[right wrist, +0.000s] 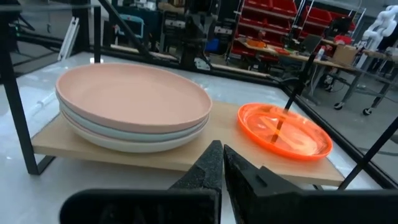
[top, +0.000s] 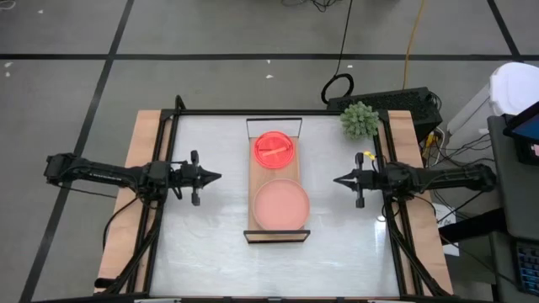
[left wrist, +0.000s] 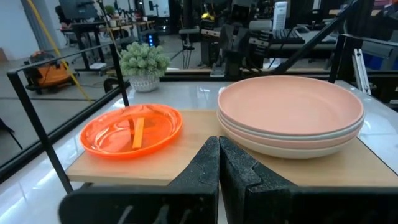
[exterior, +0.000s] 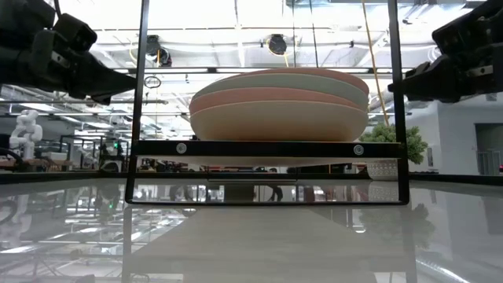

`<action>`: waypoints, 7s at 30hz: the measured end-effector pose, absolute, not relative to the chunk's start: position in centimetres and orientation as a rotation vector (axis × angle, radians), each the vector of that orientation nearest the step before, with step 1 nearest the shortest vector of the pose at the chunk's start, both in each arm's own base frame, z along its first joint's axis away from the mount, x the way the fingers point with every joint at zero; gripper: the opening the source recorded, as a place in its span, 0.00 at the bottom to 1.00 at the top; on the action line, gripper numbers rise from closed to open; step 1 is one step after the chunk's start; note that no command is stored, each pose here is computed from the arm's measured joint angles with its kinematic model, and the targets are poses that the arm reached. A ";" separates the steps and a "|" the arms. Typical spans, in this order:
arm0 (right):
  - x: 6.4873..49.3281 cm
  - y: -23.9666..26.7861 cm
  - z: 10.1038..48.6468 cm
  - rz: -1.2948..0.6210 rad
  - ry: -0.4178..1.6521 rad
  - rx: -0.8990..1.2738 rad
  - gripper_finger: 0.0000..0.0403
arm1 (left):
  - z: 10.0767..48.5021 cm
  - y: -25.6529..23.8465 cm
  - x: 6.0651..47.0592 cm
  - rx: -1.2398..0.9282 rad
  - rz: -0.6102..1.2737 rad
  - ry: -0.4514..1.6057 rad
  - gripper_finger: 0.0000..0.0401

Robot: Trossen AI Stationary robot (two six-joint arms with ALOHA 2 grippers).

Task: Place and stack plates onto a shelf
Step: Return to Home Position

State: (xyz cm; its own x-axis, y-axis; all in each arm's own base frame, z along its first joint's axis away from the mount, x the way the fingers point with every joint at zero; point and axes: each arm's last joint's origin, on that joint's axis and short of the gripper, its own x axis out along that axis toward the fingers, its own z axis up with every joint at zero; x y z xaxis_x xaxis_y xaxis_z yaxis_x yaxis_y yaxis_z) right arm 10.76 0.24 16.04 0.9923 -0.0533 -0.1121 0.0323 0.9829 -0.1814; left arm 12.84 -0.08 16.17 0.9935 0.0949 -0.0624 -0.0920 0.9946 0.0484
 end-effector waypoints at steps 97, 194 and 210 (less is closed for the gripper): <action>9.6 0.2 16.7 -0.029 0.018 -0.223 0.00 | 16.9 0.0 10.0 -0.060 0.085 -0.030 0.00; 9.6 0.2 17.4 -0.037 -0.053 -0.218 0.00 | 16.8 -0.1 10.1 -0.136 0.072 -0.010 0.00; 9.6 0.2 17.4 -0.037 -0.053 -0.218 0.00 | 16.8 -0.1 10.1 -0.136 0.073 -0.010 0.00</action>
